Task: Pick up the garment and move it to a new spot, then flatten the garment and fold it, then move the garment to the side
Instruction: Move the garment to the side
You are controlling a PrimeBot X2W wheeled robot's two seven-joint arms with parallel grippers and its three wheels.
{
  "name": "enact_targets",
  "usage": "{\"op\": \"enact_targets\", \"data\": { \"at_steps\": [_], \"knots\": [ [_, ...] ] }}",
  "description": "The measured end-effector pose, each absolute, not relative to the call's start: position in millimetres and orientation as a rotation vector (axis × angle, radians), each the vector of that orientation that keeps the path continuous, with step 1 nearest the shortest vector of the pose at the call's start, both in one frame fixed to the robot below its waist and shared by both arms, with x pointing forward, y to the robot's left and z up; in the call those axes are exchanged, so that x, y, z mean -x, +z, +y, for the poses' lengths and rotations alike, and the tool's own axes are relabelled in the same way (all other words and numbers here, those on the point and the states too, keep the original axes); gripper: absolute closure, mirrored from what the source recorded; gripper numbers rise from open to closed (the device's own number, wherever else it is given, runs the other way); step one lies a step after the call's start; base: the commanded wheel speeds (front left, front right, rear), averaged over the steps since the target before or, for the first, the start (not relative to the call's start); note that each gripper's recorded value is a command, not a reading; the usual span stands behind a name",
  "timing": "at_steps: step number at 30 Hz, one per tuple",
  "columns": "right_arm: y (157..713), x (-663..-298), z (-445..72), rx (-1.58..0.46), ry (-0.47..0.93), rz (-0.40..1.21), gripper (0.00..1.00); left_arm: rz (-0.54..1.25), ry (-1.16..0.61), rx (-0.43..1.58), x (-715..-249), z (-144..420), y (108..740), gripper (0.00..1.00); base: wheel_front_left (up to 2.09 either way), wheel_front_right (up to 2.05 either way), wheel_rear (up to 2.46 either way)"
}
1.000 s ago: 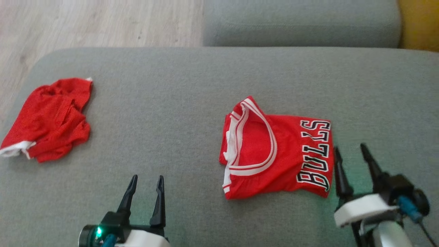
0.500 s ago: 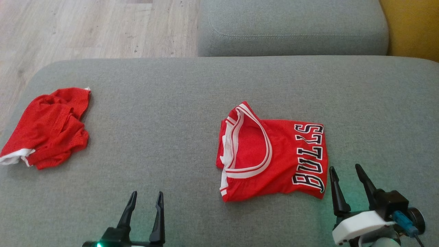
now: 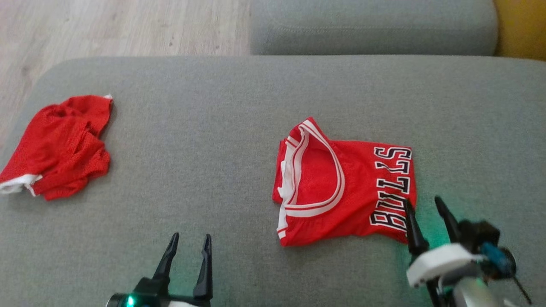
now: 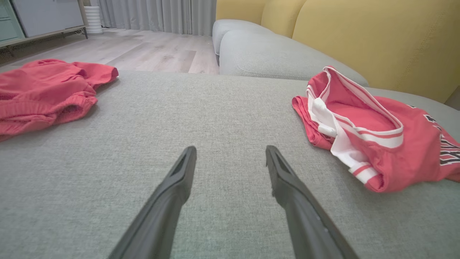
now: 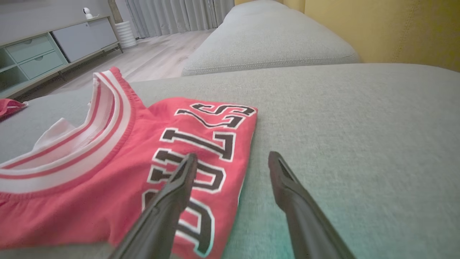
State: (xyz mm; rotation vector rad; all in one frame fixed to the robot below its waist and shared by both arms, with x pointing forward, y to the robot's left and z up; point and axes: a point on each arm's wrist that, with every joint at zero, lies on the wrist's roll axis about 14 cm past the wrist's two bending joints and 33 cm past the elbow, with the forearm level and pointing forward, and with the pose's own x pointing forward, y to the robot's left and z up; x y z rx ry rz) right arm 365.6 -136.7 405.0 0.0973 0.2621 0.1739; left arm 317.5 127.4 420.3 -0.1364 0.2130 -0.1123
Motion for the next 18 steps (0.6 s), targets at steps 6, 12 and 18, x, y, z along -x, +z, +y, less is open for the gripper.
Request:
{"op": "enact_targets", "data": {
  "at_steps": [6, 12, 18],
  "knots": [
    [400, -400, -131, -0.119, 0.175, 0.288, 0.0, 0.218, -0.122, 0.143, -328, 124, 419, 0.0, 0.0, 0.0, 0.0],
    [364, -408, -129, -0.134, 0.162, 0.427, 0.0, 0.232, -0.116, 0.141, -335, 125, 415, 0.0, 0.0, 0.0, 0.0],
    [359, -424, -103, -0.218, 0.215, 0.462, 0.54, 0.24, -0.107, 0.138, -340, 128, 412, 0.0, 0.0, 0.0, 0.0]
  ]
}}
